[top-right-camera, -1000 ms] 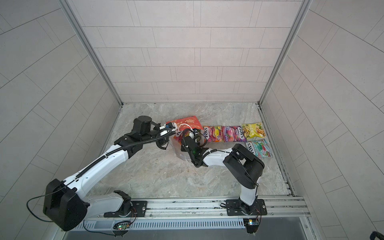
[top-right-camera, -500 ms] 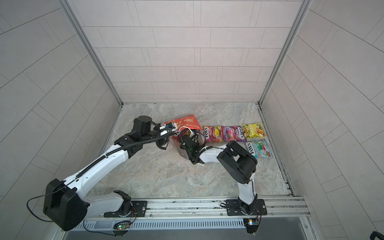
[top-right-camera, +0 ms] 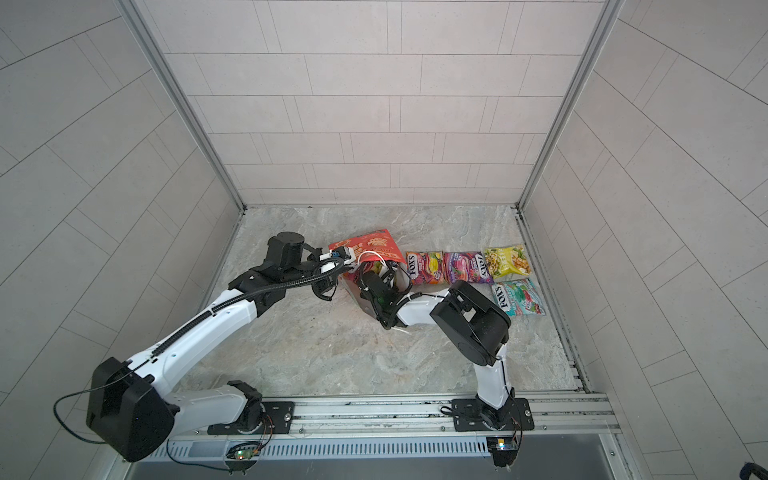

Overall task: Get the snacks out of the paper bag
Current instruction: 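Lower the open right gripper into the bag toward the Fox's Fruits packet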

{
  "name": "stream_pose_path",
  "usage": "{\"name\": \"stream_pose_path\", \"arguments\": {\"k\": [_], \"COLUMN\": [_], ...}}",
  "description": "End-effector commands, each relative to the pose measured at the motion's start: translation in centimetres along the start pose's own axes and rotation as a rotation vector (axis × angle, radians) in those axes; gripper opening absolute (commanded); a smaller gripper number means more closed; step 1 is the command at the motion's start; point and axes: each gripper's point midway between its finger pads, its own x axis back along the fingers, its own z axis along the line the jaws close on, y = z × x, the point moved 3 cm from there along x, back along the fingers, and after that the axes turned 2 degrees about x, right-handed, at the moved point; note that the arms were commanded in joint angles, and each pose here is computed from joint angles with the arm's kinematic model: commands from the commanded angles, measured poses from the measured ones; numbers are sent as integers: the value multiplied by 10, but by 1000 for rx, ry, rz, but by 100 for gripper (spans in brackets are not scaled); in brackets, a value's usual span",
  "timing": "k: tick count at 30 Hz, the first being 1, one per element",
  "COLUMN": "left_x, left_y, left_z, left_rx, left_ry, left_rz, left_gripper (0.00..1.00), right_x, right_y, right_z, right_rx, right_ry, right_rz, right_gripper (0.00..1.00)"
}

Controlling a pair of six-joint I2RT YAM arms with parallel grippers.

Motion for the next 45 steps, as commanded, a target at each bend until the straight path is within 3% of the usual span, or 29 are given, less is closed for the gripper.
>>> {"name": "stream_pose_path", "arguments": {"k": [1,13,25,45], "left_x": [2,-9,-9,-11], "left_y": [15,10,8,6], "left_z": [2,4,7,8], "left_rx": [-38,-41,-36,-31], "left_ry": [-11,-31,-28,-28], "left_rz": [-39,-22,-18,-12], "left_gripper": [0,0,0,0], "right_x": [15,56,88,121], "right_y": [5,16,22,24], "right_z": [1,27,26,11], "right_rx": [52,195,308,351], "right_ry": [-9,82,146,164], "right_rz": [-17,-48,-44,-25], "right_gripper": [5,3,2,2]}}
